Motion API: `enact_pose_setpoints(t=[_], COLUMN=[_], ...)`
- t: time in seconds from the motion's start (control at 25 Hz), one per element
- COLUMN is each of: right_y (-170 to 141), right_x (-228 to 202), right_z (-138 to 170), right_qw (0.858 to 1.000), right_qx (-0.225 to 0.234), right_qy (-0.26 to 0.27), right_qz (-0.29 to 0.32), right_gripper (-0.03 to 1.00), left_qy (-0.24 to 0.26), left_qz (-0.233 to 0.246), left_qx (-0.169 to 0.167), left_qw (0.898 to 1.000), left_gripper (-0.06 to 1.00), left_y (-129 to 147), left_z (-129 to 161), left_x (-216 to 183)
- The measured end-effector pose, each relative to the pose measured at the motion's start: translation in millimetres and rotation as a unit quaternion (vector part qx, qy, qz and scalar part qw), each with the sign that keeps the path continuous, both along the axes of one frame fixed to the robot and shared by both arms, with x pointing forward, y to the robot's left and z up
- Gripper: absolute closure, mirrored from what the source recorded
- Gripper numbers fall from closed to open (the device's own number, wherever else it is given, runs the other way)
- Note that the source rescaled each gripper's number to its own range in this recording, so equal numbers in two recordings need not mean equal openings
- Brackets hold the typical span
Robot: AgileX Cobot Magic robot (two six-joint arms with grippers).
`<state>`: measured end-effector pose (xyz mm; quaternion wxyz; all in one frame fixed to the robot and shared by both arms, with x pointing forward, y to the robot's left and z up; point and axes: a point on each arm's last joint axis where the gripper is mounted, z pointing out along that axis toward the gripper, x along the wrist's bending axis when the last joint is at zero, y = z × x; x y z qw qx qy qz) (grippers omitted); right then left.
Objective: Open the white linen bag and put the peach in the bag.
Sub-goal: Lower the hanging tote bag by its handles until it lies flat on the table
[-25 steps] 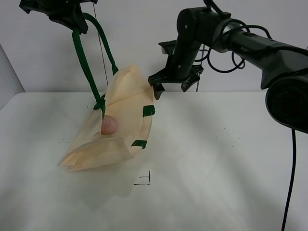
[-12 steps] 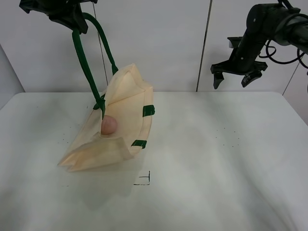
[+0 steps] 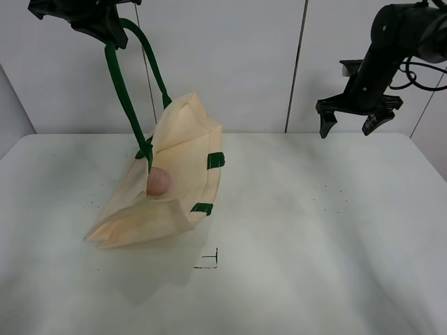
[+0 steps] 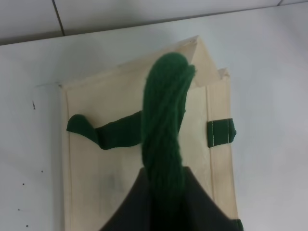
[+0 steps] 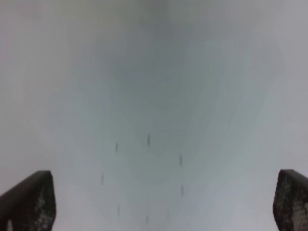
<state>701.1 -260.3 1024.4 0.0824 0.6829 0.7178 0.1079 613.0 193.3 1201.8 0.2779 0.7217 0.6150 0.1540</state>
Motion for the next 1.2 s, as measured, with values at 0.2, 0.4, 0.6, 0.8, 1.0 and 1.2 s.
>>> enact_pose_setpoints(t=[0.2, 0.4, 0.6, 0.8, 1.0, 1.2], right_y=[-5.2, -12.8, -20.5, -26.7, -31.6, -35.1], right_x=[-71.1, -166.9, -265.1, -343.2, -400.6, -433.5], right_z=[24.3, 38.1, 46.1, 34.9, 24.9, 26.1], right_qw=[0.999, 0.998, 1.0, 0.998, 0.974, 0.949], right_qx=[-0.001, -0.002, 0.0, 0.007, 0.017, 0.019], right_qy=[0.033, 0.057, 0.029, -0.066, -0.224, -0.316], right_qz=[0.0, 0.0, 0.0, 0.0, 0.0, -0.001], right_gripper=[-0.03, -0.03, -0.03, -0.03, -0.03, -0.03], left_qy=[0.0, 0.0, 0.0, 0.0, 0.0, 0.0], left_qz=[0.0, 0.0, 0.0, 0.0, 0.0, 0.0], left_qx=[0.0, 0.0, 0.0, 0.0, 0.0, 0.0], left_qw=[1.0, 1.0, 1.0, 1.0, 1.0, 1.0], left_gripper=[0.94, 0.94, 0.94, 0.94, 0.94, 0.94], left_y=[0.0, 0.0, 0.0, 0.0, 0.0, 0.0], left_z=[0.0, 0.0, 0.0, 0.0, 0.0, 0.0], left_x=[0.0, 0.0, 0.0, 0.0, 0.0, 0.0])
